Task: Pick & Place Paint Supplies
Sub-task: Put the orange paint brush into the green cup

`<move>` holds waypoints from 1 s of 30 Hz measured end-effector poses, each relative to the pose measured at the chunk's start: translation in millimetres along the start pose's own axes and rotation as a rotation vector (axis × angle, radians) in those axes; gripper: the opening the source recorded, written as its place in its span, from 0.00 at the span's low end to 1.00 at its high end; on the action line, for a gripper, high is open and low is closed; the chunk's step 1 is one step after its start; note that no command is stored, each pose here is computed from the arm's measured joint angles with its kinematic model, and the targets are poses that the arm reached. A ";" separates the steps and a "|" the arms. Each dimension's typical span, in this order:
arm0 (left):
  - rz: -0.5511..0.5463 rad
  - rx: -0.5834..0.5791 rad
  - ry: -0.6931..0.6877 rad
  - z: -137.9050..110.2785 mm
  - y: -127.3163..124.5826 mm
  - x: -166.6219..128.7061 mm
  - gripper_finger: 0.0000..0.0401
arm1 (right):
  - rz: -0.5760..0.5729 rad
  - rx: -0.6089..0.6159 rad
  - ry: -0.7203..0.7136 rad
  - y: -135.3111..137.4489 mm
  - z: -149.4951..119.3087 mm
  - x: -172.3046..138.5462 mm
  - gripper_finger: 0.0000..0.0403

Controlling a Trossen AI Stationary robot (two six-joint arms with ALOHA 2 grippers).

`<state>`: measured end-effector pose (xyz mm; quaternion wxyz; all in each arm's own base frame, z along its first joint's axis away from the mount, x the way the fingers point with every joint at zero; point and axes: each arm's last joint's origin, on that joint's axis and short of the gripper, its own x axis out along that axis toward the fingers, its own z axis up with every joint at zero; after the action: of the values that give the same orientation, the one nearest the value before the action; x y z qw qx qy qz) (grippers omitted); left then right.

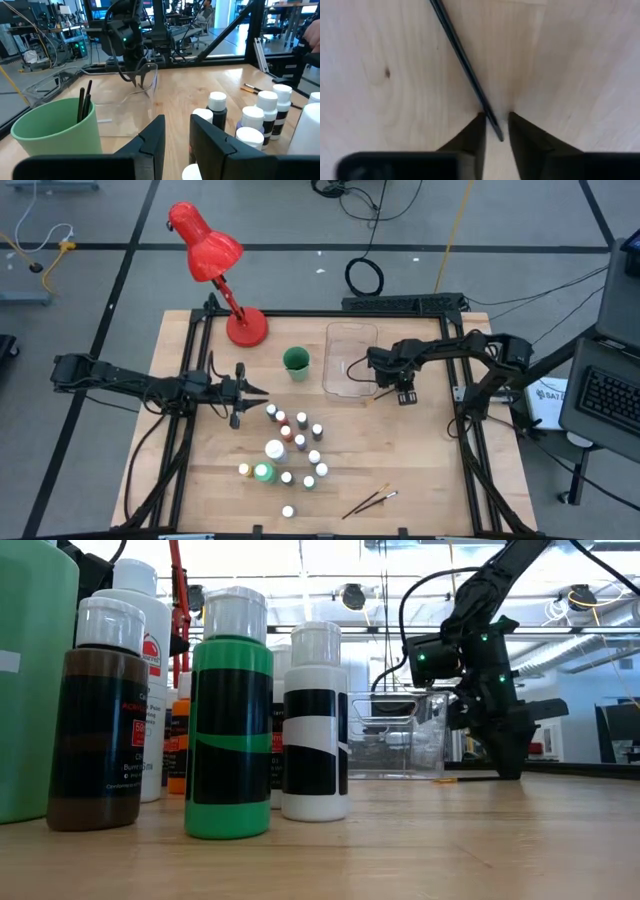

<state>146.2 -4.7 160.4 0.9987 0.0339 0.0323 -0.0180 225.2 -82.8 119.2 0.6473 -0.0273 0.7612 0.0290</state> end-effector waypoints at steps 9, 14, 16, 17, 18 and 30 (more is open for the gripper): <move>-0.001 0.000 0.001 -0.1 0.0 0.0 0.23 | -0.042 -0.002 0.045 9.3 0.4 -1.0 0.02; 0.001 0.000 0.000 0.0 0.0 0.0 0.23 | -0.150 -0.021 0.062 19.0 -5.0 -15.5 0.01; 0.001 0.001 -0.001 0.1 0.0 0.0 0.23 | -0.151 -0.039 0.067 27.0 -10.1 -22.4 0.00; 0.002 0.003 -0.002 0.2 0.1 0.0 0.23 | -0.155 -0.047 0.064 31.7 -12.8 -26.7 0.00; 0.004 0.003 -0.003 0.3 0.1 0.0 0.23 | -0.160 -0.054 0.057 35.9 -15.0 -31.4 0.00; 0.006 0.003 -0.028 2.7 0.3 0.0 0.23 | -0.197 -0.021 0.034 62.8 -34.1 -57.3 0.00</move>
<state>146.3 -4.6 163.1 0.9991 0.0351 0.0184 -0.0156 195.9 -22.7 181.8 0.6335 -0.1095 0.7654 -0.0273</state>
